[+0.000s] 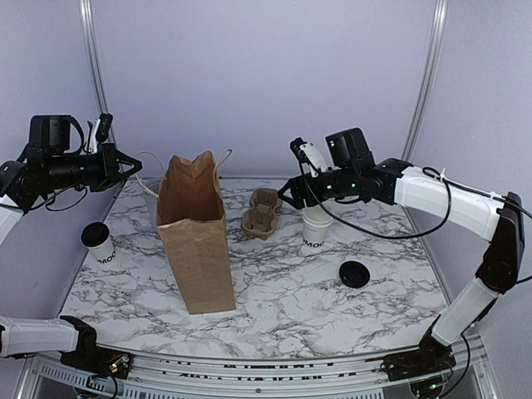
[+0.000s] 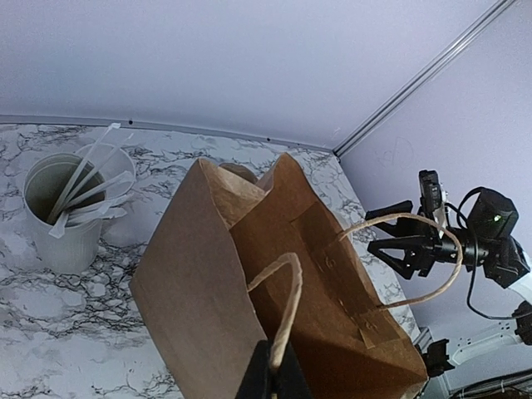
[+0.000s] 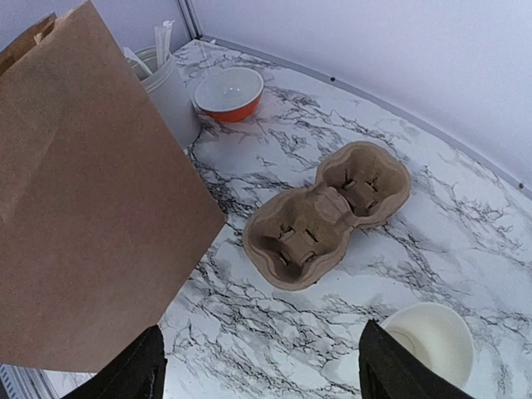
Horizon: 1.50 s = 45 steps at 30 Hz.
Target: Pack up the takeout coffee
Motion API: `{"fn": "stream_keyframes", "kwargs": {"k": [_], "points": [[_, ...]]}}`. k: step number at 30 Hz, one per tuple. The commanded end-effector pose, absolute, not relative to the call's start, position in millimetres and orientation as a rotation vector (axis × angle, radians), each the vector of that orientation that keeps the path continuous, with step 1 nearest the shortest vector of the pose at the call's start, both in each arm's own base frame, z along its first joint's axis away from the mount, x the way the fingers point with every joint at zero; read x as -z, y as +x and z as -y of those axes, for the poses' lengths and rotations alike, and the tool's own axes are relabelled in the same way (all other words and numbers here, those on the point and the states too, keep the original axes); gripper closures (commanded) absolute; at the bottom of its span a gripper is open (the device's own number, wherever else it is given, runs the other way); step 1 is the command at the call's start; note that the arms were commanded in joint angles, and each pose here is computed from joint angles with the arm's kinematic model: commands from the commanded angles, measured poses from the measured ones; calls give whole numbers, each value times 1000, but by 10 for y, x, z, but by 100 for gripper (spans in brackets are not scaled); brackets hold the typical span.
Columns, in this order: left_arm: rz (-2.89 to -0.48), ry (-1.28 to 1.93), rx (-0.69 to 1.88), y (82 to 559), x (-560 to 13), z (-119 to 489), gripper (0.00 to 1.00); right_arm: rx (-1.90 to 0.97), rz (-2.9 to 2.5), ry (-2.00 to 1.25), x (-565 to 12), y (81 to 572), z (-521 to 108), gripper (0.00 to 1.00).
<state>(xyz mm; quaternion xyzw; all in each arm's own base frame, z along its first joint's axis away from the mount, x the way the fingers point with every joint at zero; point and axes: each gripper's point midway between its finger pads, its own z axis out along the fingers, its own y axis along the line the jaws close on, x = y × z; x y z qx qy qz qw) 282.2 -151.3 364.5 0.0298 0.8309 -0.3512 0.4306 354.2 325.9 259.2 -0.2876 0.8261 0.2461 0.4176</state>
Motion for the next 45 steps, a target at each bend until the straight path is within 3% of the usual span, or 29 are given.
{"fn": "stream_keyframes", "kwargs": {"k": [1, 4, 12, 20, 33, 40, 45], "points": [[-2081, 115, 903, 2827, -3695, 1543, 100, -547, -2051, -762, -2598, 3667, -3415, 23], [-2080, 122, 911, 2832, -3707, 1556, 92, -510, -2067, -792, -2485, 3747, -3538, 23], [-2036, 153, 917, 2712, -3827, 1544, 54, -409, -2146, -903, -1945, 3894, -3925, 29], [-1971, 194, 883, 2545, -3940, 1481, 2, -410, -2179, -898, -1594, 4141, -4180, 39], [-1823, 183, 816, 2382, -4192, 1328, 1, -409, -2261, -856, -1197, 4345, -4376, 48], [-1742, 105, 744, 2420, -4276, 1165, 1, -420, -2304, -824, -1055, 4379, -4419, 61], [-1730, 56, 698, 2459, -4225, 1074, 1, -438, -2330, -812, -984, 4363, -4436, 63]]}}
